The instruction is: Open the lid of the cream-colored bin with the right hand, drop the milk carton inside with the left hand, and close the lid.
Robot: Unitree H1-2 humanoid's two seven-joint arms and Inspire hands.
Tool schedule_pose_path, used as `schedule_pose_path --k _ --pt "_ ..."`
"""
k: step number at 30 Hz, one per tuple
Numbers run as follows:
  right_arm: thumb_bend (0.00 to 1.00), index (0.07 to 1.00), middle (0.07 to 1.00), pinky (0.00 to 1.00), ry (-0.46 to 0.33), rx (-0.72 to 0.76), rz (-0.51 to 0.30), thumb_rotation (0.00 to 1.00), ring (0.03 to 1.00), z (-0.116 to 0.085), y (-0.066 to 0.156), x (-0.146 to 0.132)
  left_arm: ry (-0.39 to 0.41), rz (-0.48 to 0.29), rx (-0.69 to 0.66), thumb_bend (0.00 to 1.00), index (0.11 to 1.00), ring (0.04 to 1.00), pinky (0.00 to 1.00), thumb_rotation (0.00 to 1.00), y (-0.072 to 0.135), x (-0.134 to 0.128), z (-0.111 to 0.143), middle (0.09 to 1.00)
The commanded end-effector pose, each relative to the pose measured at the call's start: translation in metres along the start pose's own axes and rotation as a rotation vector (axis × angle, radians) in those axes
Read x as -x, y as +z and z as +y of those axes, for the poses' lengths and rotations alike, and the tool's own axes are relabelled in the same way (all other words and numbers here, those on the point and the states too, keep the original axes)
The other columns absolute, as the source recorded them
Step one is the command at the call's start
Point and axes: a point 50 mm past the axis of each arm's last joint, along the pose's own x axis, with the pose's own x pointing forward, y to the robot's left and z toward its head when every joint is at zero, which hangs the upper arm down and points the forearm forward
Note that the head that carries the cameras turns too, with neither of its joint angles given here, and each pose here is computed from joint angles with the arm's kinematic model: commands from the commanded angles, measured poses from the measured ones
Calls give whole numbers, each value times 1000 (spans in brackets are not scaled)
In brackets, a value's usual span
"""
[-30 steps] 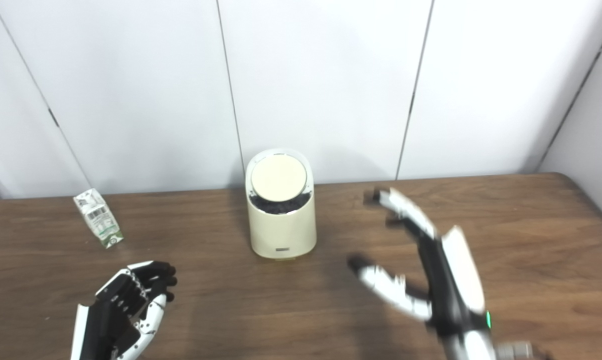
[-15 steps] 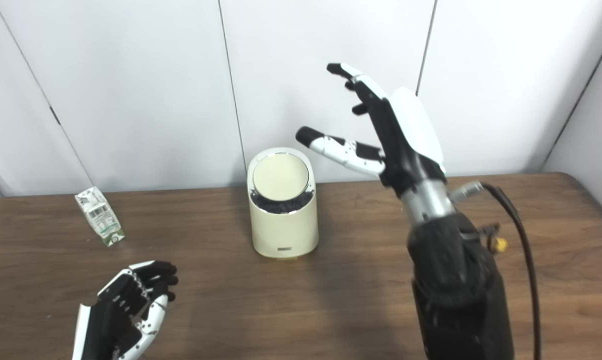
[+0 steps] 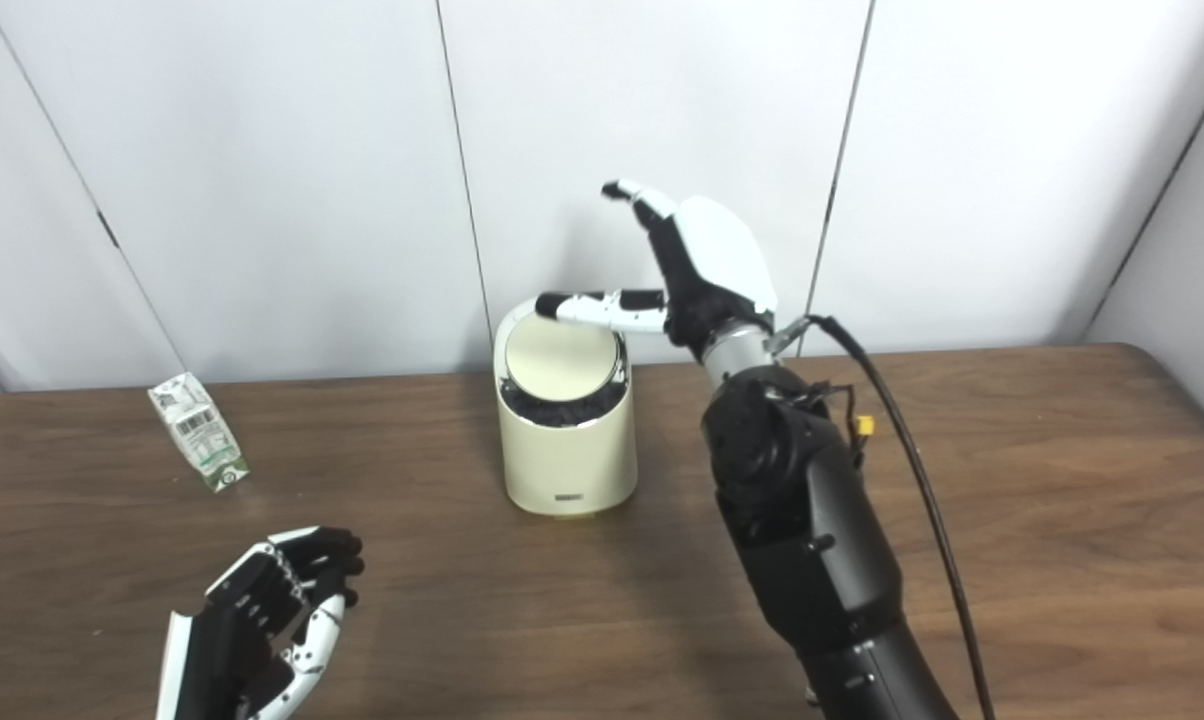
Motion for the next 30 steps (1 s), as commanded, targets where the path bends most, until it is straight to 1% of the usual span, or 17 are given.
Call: schedule_pose_path --k 1,3,5,7,11,14,21,27,30 --pt "752 852 898 742 -86 53 -83 558 875 -17 20 -14 21 -17 2 225 623 608 507 62 4 12 -1 630" --pt "755 844 894 753 -77 97 -79 562 873 -10 17 -17 19 -19 0 226 623 607 506 61 4 12 -1 630" --pt "764 842 896 787 -64 120 -64 550 879 -1 13 -19 15 -19 1 225 625 610 509 64 4 12 -1 633" --pt "773 847 902 819 -53 130 -49 537 888 5 10 -20 14 -18 2 225 627 612 512 71 5 13 -1 635" --pt "801 845 901 834 -33 131 -16 497 892 17 4 -23 21 -19 -7 223 625 607 512 62 6 14 -2 631" --pt "802 853 906 833 -19 126 0 497 898 19 2 -22 20 -22 -9 225 625 608 514 60 7 14 -1 630" --pt "822 853 904 814 -12 142 9 474 891 24 -4 -17 15 -19 -6 222 628 613 516 68 9 15 -1 637" --pt "853 851 901 825 -6 145 20 447 889 25 -8 -14 18 -23 -9 224 624 609 515 38 10 15 -2 632" --pt "876 855 906 841 -5 141 28 406 897 24 -9 -14 18 -31 -6 216 624 607 512 16 10 15 -2 631"
